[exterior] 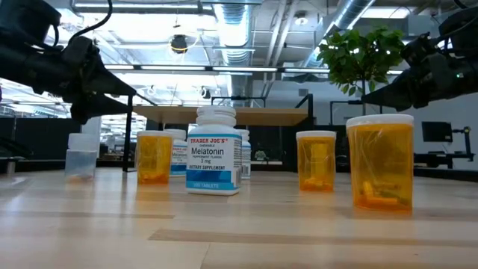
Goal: Pick and place medicine bottles onto shelf by color
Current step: Put the top right transparent pill bottle on the shelf
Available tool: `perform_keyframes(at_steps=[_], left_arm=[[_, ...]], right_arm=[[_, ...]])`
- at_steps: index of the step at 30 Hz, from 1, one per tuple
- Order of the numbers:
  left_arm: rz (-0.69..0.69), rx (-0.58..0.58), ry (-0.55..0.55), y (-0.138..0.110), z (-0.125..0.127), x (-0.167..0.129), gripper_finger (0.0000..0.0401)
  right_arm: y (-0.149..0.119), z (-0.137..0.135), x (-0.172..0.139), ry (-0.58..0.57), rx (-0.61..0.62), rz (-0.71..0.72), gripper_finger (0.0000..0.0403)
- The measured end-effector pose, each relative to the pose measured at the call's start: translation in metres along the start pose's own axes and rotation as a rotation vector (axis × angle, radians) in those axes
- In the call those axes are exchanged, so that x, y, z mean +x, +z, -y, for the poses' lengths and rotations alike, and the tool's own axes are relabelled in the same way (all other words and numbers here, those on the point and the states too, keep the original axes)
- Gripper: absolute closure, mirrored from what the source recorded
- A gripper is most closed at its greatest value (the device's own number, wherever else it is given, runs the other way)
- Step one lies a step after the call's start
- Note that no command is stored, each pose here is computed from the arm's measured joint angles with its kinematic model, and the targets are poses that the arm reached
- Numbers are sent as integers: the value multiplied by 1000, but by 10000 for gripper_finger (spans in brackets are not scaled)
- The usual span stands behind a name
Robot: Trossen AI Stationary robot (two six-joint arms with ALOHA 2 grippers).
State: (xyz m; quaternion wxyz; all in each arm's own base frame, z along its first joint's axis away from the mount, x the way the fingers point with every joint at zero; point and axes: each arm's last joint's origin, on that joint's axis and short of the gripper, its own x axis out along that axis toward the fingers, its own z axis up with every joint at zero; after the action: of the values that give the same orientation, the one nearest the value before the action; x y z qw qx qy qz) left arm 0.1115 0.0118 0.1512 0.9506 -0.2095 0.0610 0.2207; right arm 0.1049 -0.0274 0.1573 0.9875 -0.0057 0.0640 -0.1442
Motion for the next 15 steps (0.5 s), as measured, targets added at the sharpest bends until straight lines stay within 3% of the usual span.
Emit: perform_keyframes(at_steps=[4, 8, 11, 15], left_arm=[[45, -42, 17, 3, 1, 0, 134], [112, -89, 13, 9, 3, -1, 134], [135, -102, 44, 10, 2, -1, 134], [145, -112, 69, 10, 1, -1, 134]], right_arm=[[5, 0, 0, -2, 4, 54, 376], [21, 0, -2, 14, 107, 217, 376], [31, -2, -5, 99, 129, 318, 373], [44, -5, -9, 221, 102, 348, 352]])
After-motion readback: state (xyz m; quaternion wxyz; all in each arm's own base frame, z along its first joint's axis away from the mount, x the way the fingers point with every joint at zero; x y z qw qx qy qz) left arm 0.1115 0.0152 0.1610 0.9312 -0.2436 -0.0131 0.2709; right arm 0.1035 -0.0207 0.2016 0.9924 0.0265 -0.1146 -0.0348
